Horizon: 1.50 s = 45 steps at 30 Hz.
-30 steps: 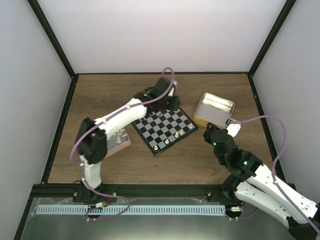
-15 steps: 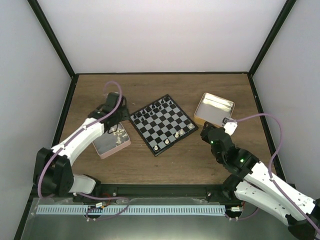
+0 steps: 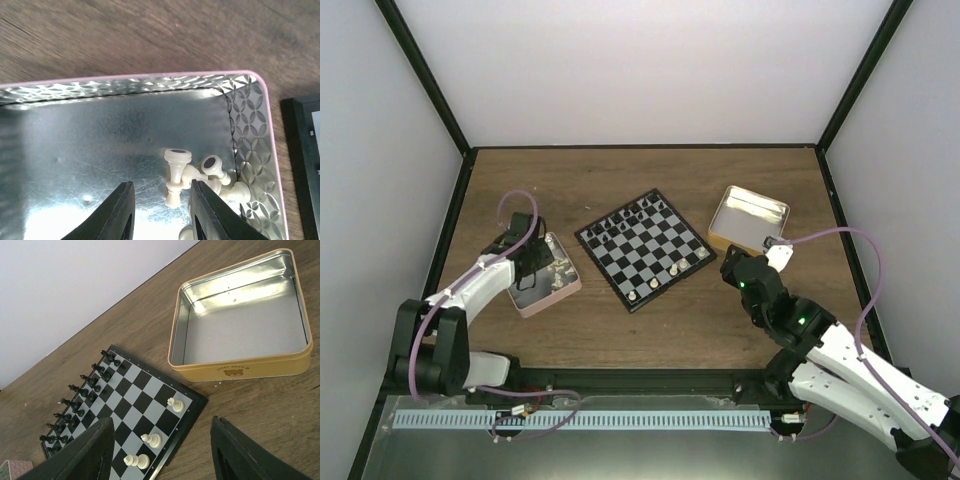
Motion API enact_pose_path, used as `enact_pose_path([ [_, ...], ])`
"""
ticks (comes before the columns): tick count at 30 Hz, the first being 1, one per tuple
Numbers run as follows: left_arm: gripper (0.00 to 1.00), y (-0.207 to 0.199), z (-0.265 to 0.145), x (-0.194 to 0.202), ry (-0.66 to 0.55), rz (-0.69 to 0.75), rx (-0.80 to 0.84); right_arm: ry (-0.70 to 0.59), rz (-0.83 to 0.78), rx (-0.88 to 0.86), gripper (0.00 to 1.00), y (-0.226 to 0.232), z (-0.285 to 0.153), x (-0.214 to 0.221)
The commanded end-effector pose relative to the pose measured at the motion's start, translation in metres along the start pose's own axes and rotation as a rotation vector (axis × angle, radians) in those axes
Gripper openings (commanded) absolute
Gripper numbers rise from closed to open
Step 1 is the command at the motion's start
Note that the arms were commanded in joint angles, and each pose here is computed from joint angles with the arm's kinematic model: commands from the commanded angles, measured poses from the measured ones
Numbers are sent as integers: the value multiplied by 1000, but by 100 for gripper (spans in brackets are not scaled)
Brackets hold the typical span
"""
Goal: Set up the chess pieces on the board
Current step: Pick up the chess piece from the storage box.
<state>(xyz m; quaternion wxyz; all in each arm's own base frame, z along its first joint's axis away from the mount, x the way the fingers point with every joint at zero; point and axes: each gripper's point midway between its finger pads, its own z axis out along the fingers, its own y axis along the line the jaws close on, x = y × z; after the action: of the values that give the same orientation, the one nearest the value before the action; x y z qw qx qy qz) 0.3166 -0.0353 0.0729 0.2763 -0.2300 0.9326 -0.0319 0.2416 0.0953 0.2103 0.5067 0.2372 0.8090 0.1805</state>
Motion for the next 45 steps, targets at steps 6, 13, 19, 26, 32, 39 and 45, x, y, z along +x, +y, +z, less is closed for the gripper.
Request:
enact_pose_path([
  [6,35,-13,30,11,69,20,69,-20,23,11,54,-3,0,-3],
  [13,26,-10,41,7,55,27,32,-18,18,8,54,-2,0,-3],
  [19,25,-4,49,8,54,37,-5,-23,17,5,54,0,0,-4],
  [26,26,-2,55,11,63,44,-15,-16,8,2,54,2,2,-2],
  [32,19,-2,56,5,38,37,-19,-12,7,-3,54,3,2,-1],
  [39,15,-5,48,-1,20,17,3,-7,5,-7,54,3,2,0],
  [45,15,-23,8,-16,-47,-73,139,19,-39,-103,54,24,5,6],
])
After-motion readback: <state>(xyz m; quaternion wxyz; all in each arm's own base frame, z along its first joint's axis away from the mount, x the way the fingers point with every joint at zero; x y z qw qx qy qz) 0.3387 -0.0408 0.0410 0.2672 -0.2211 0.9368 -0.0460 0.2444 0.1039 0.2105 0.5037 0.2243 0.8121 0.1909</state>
